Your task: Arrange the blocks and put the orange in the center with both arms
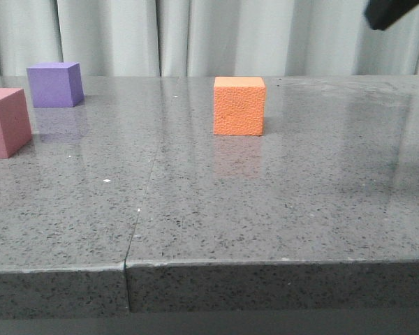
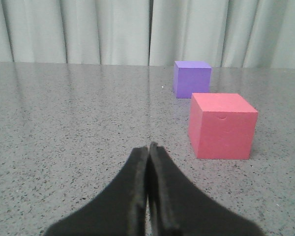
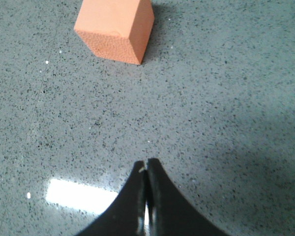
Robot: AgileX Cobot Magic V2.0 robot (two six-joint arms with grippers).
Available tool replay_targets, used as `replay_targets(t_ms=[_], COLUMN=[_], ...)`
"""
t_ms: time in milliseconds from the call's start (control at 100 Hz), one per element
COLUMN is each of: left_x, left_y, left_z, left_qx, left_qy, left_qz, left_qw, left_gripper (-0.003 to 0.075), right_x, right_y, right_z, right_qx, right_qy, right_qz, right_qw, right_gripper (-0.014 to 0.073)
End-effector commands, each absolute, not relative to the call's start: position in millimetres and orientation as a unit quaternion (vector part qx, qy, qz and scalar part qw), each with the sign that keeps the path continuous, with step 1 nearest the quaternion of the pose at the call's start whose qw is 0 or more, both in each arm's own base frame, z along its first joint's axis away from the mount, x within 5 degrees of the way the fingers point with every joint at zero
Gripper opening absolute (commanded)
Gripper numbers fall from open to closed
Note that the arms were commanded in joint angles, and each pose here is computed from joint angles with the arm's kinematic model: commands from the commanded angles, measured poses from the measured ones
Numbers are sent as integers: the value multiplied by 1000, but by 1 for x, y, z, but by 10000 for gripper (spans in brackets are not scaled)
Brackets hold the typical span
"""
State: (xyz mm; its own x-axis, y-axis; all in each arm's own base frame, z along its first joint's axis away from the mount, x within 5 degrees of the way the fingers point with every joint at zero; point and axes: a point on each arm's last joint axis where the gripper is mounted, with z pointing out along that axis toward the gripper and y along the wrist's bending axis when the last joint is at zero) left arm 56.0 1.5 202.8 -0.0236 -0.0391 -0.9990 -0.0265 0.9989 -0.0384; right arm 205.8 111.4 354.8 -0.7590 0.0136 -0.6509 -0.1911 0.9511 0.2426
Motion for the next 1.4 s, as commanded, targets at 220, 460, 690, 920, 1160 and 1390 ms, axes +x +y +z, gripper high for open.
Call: replay_targets(t_ms=[220,460,690,920,1160,1390], left_x=[56,54,45,46,69,106], left_y=[1,1,1,0,-1,-1], left_z=[198,211,247,286,323,351], left_qx=[-26,-57,-54,-51,-18,-17], left_qy=[691,665,640,659,728,777], left_qz=[-9,-45,-49,-50,-19,-21], left_qw=[722,743,765,749,685,629], left_gripper=[-20,-20,-21,-21,-20,-14], right_x=[147,106,80,71,71,71], right_y=[77,53,38,33,33,33], right_z=[351,331,312,310,310,310], right_qx=[-60,-62,-65,-63,-63,-63], right_qy=[855,826,809,799,799,799], right_qz=[194,206,207,213,213,213], right_qw=[478,522,547,560,559,559], right_gripper=[-69,-69,-69,-69,-69,-69])
